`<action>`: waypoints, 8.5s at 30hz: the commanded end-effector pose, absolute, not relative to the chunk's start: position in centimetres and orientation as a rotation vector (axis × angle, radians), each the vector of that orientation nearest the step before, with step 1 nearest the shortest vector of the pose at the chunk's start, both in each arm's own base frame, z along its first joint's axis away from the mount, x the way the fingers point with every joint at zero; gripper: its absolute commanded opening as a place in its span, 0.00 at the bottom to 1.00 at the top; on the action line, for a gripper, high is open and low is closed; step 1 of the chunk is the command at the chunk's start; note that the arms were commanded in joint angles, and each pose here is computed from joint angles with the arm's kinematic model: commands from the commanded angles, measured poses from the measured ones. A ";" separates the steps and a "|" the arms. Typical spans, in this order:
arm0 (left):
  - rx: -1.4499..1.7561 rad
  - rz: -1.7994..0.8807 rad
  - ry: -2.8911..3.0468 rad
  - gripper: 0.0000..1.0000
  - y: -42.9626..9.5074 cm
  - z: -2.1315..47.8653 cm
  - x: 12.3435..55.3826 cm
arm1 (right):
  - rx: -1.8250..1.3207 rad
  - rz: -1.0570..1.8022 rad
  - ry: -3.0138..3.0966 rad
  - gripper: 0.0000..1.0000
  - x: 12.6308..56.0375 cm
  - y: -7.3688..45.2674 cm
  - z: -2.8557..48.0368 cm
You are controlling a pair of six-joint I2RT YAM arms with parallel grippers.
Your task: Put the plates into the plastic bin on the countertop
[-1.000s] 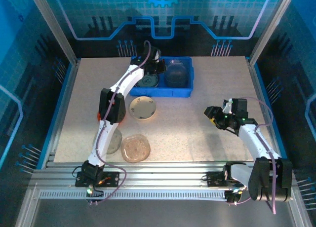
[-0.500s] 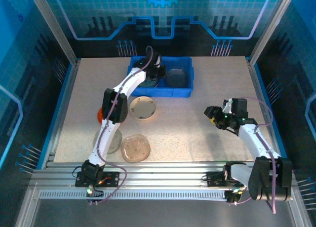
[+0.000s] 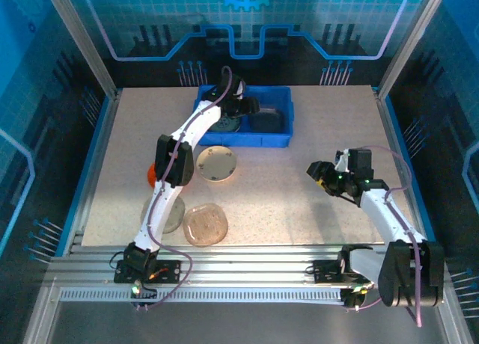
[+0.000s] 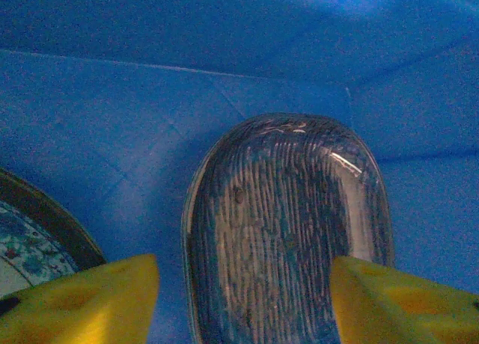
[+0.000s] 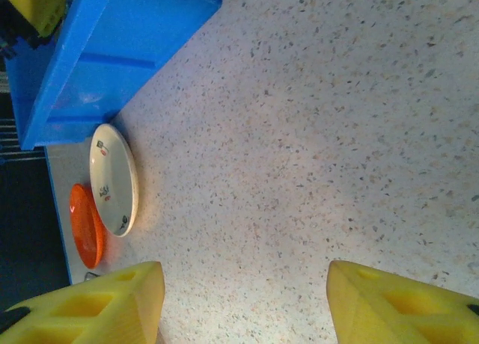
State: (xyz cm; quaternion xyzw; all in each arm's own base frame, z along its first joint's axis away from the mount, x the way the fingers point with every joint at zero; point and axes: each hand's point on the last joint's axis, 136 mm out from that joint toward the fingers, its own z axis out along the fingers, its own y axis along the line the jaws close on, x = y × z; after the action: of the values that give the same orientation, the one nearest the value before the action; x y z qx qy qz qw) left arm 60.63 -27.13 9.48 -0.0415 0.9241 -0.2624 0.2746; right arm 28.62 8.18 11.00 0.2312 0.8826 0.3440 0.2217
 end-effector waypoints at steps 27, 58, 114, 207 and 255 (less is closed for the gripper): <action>0.125 -0.735 2.319 0.97 -24.2 21.1 35.5 | -0.209 0.880 2.446 0.60 24.9 22.7 14.1; -0.154 -0.811 2.485 0.94 -17.2 14.3 22.5 | -0.502 1.326 2.708 0.36 20.7 34.7 7.0; -0.213 -0.769 2.501 0.93 -16.4 11.5 22.3 | -0.678 1.228 3.007 0.26 18.5 38.0 1.8; -0.051 -0.692 2.390 0.00 -21.3 17.3 32.5 | 0.464 0.860 2.453 0.50 28.3 13.0 11.0; 0.007 -0.744 2.325 0.00 -25.9 14.1 61.6 | 0.613 0.869 2.412 0.50 28.7 12.0 12.1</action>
State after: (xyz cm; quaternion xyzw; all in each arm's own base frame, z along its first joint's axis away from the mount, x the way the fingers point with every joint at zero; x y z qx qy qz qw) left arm 61.17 -25.63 13.88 -0.0094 0.8976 -0.2746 0.3446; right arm 27.98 12.37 11.29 0.2116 0.8907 0.3176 0.2470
